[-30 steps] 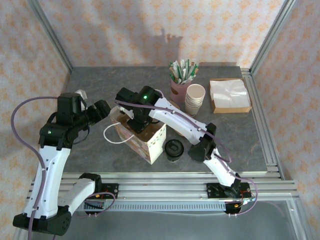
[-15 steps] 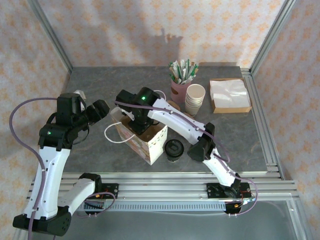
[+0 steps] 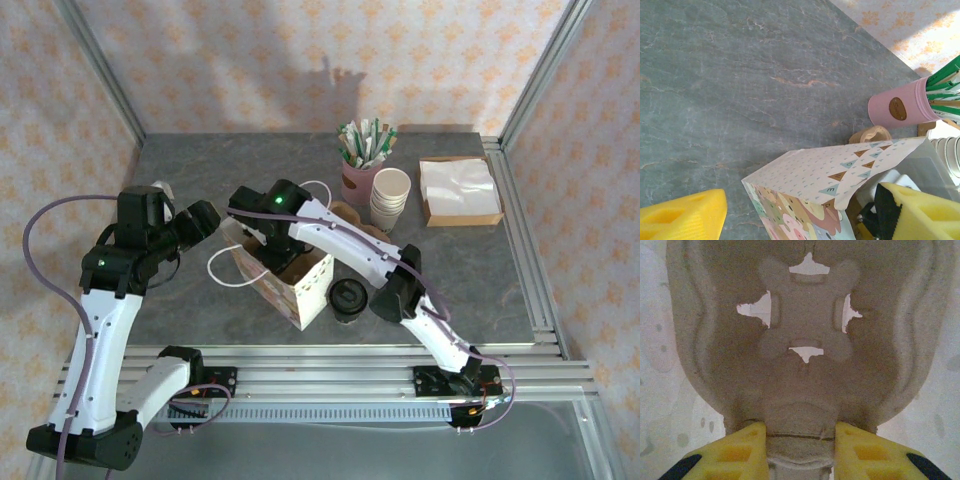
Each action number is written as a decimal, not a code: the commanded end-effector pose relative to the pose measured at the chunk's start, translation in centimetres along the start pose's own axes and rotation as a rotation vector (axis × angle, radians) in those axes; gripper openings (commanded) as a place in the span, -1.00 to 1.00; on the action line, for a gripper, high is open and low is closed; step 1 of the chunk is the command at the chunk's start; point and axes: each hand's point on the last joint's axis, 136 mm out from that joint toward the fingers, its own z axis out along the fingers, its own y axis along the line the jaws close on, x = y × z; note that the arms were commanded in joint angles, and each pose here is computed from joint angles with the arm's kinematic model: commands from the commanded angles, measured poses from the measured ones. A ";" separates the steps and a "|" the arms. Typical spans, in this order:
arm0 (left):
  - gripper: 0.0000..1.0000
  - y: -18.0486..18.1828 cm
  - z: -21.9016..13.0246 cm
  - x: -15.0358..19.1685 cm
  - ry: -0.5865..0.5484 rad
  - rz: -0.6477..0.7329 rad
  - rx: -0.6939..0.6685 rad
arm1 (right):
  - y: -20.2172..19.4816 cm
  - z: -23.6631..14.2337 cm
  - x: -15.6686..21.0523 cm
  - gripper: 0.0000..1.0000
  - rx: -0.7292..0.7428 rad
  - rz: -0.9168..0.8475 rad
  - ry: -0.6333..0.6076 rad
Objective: Pack the takeout coffee
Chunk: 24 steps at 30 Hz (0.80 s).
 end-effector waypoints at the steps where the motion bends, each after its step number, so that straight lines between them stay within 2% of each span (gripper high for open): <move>1: 0.58 0.1 0.3 0.0 -0.001 -0.004 0.001 | 0.2 1.2 0.2 -0.39 -0.015 0.018 0.033; 24: 0.58 -0.4 1.2 0.7 0.041 -0.008 0.036 | -0.7 4.3 0.3 -0.45 -0.051 0.083 0.053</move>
